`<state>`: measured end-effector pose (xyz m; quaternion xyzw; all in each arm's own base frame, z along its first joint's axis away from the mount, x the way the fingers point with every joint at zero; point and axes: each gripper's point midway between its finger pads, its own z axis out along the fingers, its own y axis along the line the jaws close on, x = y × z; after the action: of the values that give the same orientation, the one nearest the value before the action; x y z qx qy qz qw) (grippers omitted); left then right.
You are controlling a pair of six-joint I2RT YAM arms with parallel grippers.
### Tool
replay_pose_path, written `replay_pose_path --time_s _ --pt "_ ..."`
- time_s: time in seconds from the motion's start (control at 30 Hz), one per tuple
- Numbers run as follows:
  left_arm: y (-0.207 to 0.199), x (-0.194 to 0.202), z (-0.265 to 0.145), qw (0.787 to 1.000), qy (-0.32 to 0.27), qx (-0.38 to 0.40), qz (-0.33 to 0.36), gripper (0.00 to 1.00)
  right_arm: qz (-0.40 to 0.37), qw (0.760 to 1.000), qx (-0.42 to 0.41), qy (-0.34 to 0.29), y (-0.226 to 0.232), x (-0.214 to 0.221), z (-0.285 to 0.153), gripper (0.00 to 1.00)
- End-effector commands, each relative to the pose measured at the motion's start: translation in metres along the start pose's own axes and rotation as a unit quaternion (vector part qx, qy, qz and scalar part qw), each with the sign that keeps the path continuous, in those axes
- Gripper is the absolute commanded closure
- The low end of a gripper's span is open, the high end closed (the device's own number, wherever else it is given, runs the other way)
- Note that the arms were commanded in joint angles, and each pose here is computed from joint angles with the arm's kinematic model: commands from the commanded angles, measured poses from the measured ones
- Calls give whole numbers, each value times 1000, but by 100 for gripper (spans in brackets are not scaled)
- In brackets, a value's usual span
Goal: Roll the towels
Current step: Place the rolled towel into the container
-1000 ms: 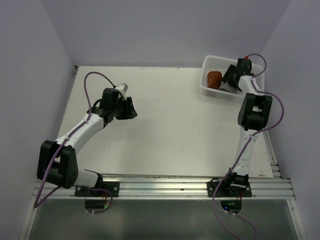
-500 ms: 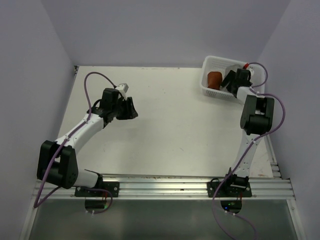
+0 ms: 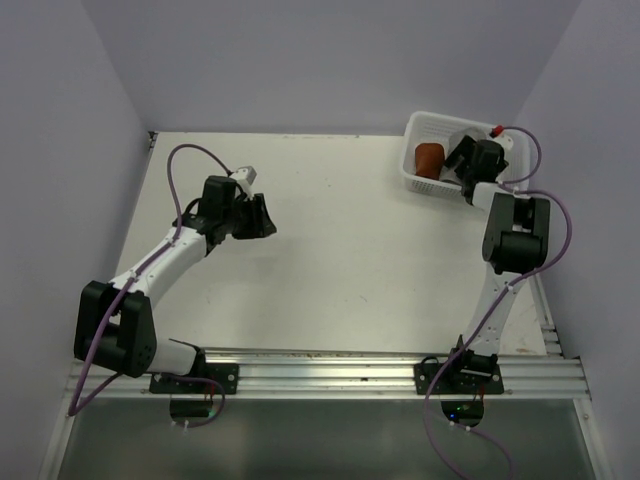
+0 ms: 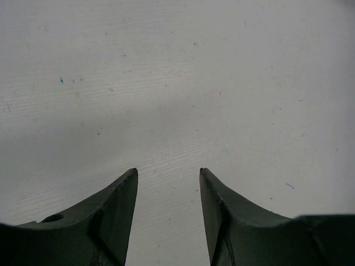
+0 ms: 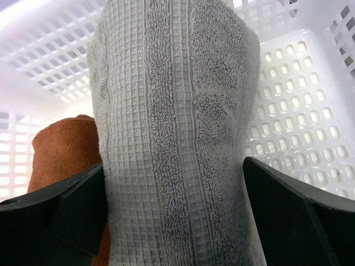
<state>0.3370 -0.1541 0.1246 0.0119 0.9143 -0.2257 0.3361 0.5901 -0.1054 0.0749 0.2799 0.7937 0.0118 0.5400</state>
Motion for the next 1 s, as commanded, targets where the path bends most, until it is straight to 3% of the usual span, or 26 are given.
replay_pose_path --time_s 0.0,0.27,0.6,0.97 --pt "-5 -14 -3 999 -23 18 16 47 6 996 -21 -82 17 -61 -18 1" --pt "-6 -13 -3 999 -21 23 15 47 4 995 -36 -97 19 -60 -30 1" --pt "-9 -15 -6 999 -25 31 19 47 -25 970 -49 -237 26 -80 -66 1" --pt "-11 -15 -7 999 -26 35 20 47 -72 948 -62 -304 50 -96 -93 1"
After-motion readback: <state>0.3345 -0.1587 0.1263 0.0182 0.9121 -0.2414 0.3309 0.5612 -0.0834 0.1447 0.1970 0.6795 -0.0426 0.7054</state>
